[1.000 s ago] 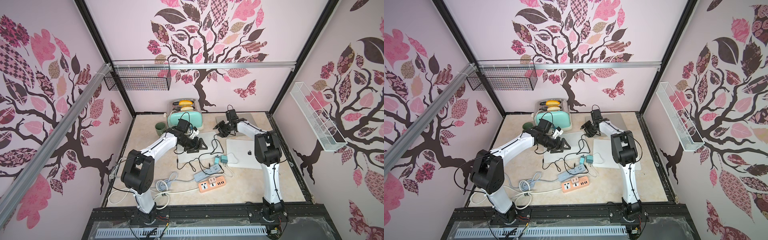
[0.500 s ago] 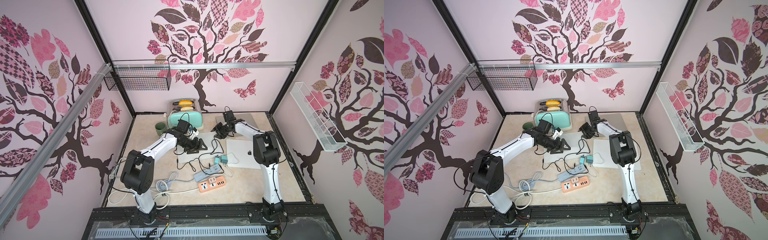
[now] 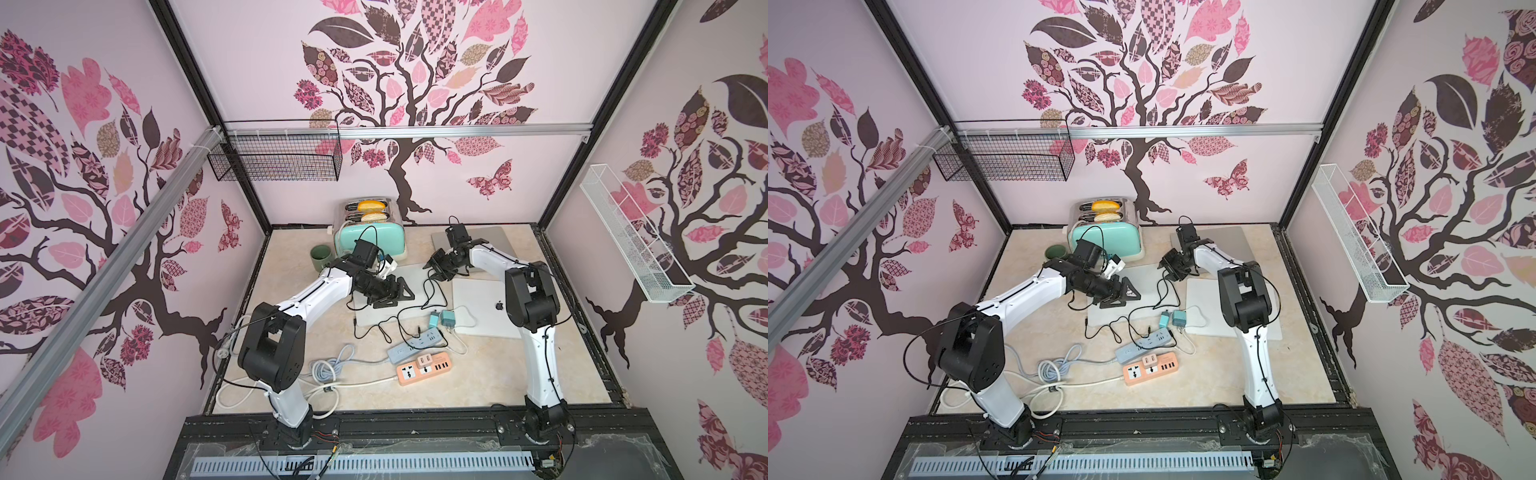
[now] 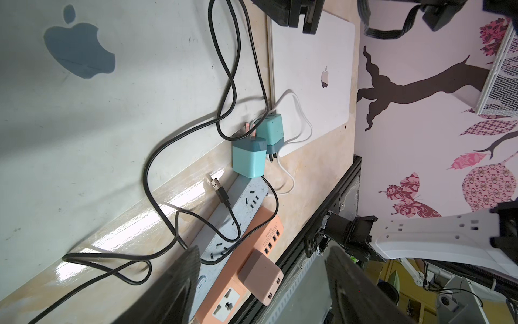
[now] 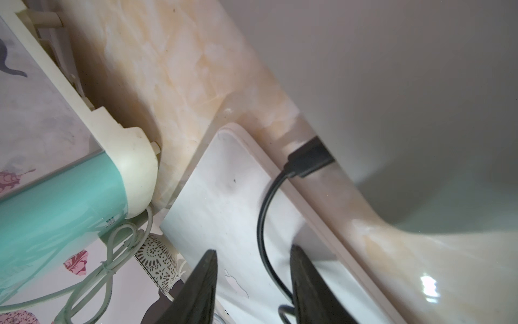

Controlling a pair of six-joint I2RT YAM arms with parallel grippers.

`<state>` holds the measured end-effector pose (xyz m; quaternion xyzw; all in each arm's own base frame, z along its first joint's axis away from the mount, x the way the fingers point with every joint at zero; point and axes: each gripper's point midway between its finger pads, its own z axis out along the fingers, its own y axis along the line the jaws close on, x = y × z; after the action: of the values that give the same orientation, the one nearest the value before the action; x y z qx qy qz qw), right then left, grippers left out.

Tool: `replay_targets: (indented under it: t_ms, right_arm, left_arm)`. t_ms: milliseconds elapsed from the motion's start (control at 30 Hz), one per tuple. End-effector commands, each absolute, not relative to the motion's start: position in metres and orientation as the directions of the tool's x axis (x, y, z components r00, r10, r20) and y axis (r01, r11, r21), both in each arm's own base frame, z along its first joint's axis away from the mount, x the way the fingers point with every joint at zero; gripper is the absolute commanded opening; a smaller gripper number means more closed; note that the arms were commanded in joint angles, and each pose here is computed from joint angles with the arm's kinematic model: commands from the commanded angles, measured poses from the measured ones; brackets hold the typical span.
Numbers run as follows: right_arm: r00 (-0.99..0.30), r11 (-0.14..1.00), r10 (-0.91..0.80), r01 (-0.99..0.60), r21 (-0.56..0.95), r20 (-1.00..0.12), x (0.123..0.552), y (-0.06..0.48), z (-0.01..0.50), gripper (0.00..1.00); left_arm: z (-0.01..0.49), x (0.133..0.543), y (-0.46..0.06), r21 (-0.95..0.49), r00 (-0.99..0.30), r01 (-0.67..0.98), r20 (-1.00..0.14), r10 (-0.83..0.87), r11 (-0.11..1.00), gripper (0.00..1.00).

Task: Unplug the laptop charger
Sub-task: Remove the charging cable from the laptop.

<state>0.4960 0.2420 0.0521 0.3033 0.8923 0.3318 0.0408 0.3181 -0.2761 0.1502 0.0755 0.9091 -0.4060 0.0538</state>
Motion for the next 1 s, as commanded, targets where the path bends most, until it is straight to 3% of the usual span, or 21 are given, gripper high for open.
replay_targets:
  t_ms: [0,400,733,967]
  right_arm:
    - [-0.82,0.611,0.55,0.524,0.593,0.158,0.491,0.251,0.033,0.42]
    - [-0.824,0.604,0.54,0.521,0.603,0.171,0.492,0.255,0.031,0.24]
    - [-0.826,0.6,0.54,0.511,0.615,0.159,0.498,0.256,0.039,0.0]
    - [-0.85,0.617,0.508,0.47,0.631,0.137,0.499,0.272,0.05,0.0]
  left_arm:
    - [0.158,0.319,-0.275,-0.732,-0.978,0.202,-0.188,0.091,0.65,0.75]
    - [0.155,0.321,-0.275,-0.728,-0.98,0.194,-0.178,0.091,0.658,0.75]
    - [0.15,0.312,-0.268,-0.711,-0.981,0.193,-0.166,0.104,0.677,0.74]
    - [0.142,0.308,-0.263,-0.7,-0.982,0.182,-0.157,0.1,0.691,0.74]
